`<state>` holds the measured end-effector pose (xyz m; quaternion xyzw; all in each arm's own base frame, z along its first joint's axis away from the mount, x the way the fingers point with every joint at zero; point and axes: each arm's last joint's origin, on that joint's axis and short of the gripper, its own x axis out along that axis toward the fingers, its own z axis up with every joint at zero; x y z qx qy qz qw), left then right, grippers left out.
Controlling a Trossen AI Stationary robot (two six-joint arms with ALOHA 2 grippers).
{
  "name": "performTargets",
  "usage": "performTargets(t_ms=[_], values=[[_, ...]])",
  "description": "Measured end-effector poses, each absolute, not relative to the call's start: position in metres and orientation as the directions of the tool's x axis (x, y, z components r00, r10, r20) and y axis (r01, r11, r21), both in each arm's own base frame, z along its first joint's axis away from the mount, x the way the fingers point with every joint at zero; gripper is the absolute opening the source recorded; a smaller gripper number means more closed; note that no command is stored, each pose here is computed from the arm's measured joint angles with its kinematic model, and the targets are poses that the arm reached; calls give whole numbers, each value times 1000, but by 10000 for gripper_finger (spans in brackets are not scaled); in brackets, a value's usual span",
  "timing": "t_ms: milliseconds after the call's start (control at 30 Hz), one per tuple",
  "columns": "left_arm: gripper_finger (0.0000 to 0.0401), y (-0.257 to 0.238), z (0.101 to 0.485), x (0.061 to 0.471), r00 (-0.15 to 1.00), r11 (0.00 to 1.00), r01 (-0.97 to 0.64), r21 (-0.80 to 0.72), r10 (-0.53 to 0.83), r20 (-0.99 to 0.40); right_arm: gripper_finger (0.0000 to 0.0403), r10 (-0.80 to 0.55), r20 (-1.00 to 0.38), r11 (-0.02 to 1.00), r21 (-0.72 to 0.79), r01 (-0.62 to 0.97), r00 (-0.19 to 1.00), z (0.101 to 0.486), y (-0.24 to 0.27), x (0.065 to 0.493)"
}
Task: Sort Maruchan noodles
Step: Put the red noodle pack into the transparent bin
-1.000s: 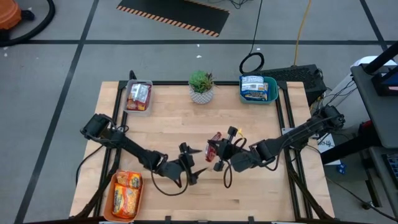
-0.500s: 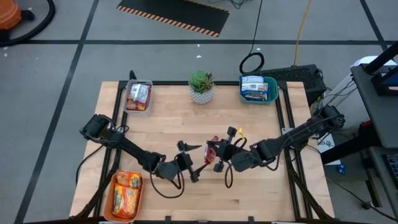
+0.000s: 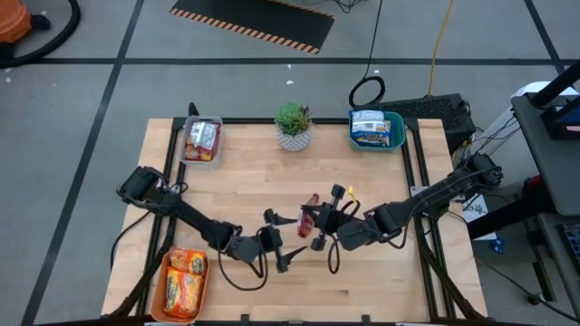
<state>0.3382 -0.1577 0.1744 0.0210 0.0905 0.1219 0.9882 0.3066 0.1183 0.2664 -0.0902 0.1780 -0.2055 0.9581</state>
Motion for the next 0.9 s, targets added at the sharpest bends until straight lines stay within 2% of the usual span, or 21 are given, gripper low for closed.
performTargets(t_ms=[233,467,667,900], values=[[397,-157,172,333,895,906,-387,170,413,-168,0,-457,-301,887,-232,400,837,267,107,311],[397,-157,171,333,902,920,-384,75,391,-182,0,-467,-303,883,-203,422,831,267,102,313],[397,-161,172,332,909,924,-377,56,381,-167,0,-467,-300,884,-200,423,832,267,102,313],[397,-151,174,336,874,885,-462,46,464,-147,0,-464,-290,885,-188,426,837,268,102,313]])
